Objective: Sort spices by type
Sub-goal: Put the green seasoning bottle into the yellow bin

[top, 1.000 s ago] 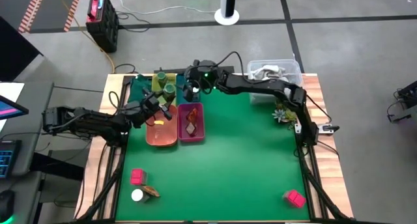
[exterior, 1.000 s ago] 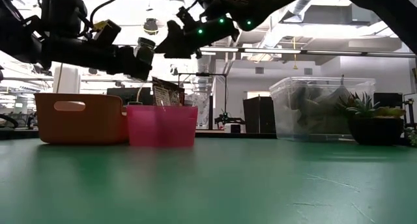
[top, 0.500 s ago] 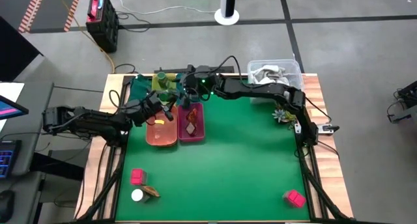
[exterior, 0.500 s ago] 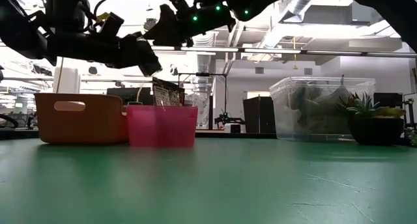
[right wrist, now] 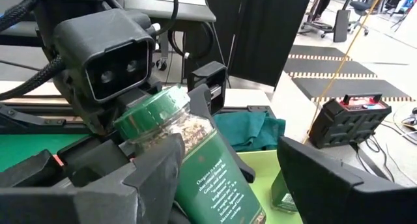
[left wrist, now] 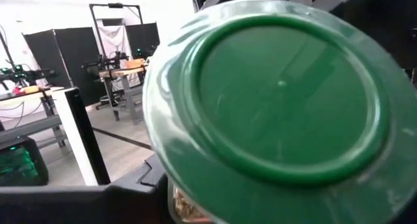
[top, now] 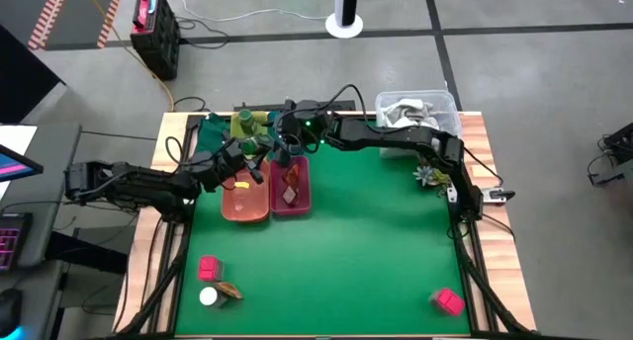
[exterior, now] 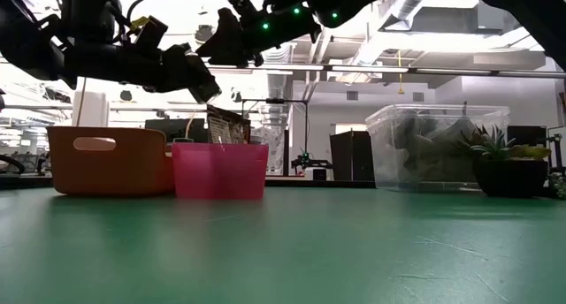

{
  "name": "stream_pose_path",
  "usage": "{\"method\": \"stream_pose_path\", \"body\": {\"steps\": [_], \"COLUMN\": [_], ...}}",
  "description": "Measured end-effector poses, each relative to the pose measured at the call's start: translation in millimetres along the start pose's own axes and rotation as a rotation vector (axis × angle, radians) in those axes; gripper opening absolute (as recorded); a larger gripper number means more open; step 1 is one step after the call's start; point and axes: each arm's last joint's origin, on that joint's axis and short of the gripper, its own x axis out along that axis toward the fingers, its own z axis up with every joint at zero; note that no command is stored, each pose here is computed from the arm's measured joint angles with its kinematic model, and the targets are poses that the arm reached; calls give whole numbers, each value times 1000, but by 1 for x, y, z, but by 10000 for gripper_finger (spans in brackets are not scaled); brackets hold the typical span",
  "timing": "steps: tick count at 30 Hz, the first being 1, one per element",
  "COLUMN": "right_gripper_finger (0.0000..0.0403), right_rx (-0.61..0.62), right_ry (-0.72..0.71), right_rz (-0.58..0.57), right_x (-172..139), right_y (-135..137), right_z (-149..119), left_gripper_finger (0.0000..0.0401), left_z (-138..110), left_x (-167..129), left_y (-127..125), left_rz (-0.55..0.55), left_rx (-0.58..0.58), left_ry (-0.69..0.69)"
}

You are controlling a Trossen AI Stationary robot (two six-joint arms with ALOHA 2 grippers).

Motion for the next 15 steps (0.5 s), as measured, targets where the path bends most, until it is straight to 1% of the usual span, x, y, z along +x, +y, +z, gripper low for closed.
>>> {"method": "stream_pose_path", "body": {"steps": [5,8,12,15], "right_gripper_finger": [285,285,285,285], "right_rx": [0,-14,-41,-31], "right_ry": [10,31,87,129], "right_rz": [-1,-20,-88,-127], "right_x": [0,-5,-27,-50], "right_y": [0,-5,-19,-33], "right_z": [-1,1,14,27], "left_gripper_finger": [194,194,194,194], "left_z": [0,-2,-4,-7], "left_x": [0,0,0,0], "left_y": [0,0,1,5], "left_rz": [-1,3,64,109], "left_rx": [2,8,28,45], "left_ry": [3,19,50,82]}}
